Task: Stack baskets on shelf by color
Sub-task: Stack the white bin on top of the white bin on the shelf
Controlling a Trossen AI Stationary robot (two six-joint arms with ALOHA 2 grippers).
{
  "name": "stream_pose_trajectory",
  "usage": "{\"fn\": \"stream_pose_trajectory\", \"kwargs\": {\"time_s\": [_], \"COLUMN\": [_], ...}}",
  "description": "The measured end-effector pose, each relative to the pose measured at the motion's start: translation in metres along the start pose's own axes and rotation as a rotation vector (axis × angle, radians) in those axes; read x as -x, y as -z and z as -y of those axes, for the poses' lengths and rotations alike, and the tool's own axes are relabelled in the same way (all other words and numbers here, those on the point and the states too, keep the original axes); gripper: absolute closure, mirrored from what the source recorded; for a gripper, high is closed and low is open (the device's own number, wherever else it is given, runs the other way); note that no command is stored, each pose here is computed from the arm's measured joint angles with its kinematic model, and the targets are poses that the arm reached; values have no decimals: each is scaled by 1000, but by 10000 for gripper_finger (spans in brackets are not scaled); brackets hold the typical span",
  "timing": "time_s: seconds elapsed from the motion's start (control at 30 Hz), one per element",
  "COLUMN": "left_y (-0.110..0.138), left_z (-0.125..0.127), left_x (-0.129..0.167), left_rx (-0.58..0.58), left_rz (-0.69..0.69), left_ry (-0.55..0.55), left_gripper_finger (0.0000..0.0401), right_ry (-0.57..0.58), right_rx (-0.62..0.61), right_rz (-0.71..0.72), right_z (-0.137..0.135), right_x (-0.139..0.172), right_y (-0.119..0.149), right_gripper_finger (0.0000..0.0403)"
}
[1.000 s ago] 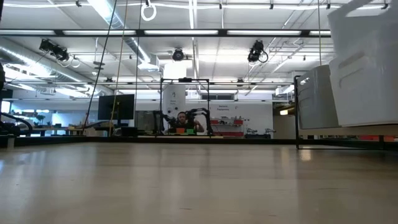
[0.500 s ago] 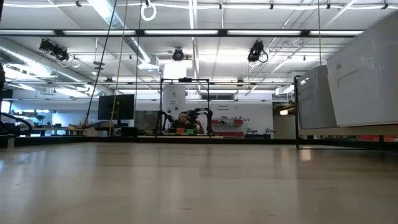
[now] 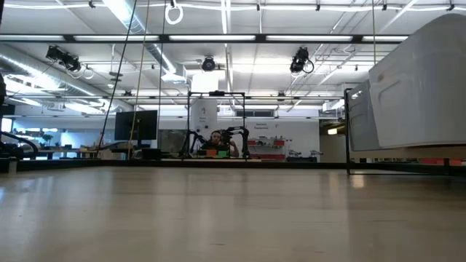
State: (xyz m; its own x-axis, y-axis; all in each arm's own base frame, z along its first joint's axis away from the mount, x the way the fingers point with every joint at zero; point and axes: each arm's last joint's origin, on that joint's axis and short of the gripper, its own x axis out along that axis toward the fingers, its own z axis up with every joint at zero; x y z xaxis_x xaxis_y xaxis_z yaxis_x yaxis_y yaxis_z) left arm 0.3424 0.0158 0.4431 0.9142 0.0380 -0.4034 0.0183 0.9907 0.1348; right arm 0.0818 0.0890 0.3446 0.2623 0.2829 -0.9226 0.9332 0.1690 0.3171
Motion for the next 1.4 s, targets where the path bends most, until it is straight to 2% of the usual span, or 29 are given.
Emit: {"fn": "stream_pose_trajectory", "kwargs": {"time_s": [0.13, 0.33, 0.6, 0.87, 1.17, 1.4], "left_y": [0, 0, 0, 0, 0, 0], "left_z": [0, 0, 0, 0, 0, 0], "left_x": [0, 0, 0, 0, 0, 0], "left_rx": [-3, -19, -19, -19, -19, -18], "left_rz": [0, 0, 0, 1, 1, 1], "left_ry": [0, 0, 0, 0, 0, 0], "left_gripper_finger": [284, 284, 284, 284, 284, 284], "right_ry": [90, 102, 176, 183, 244, 289], "right_rx": [-1, -1, -5, -28, 28, 68], "right_rz": [-39, 34, 31, 95, 142, 163], "right_z": [5, 7, 10, 7, 1, -3], "right_x": [0, -1, -2, -11, -26, -34], "right_y": [-1, -4, -4, -5, -2, 1], "right_gripper_finger": [167, 167, 174, 225, 263, 332]}}
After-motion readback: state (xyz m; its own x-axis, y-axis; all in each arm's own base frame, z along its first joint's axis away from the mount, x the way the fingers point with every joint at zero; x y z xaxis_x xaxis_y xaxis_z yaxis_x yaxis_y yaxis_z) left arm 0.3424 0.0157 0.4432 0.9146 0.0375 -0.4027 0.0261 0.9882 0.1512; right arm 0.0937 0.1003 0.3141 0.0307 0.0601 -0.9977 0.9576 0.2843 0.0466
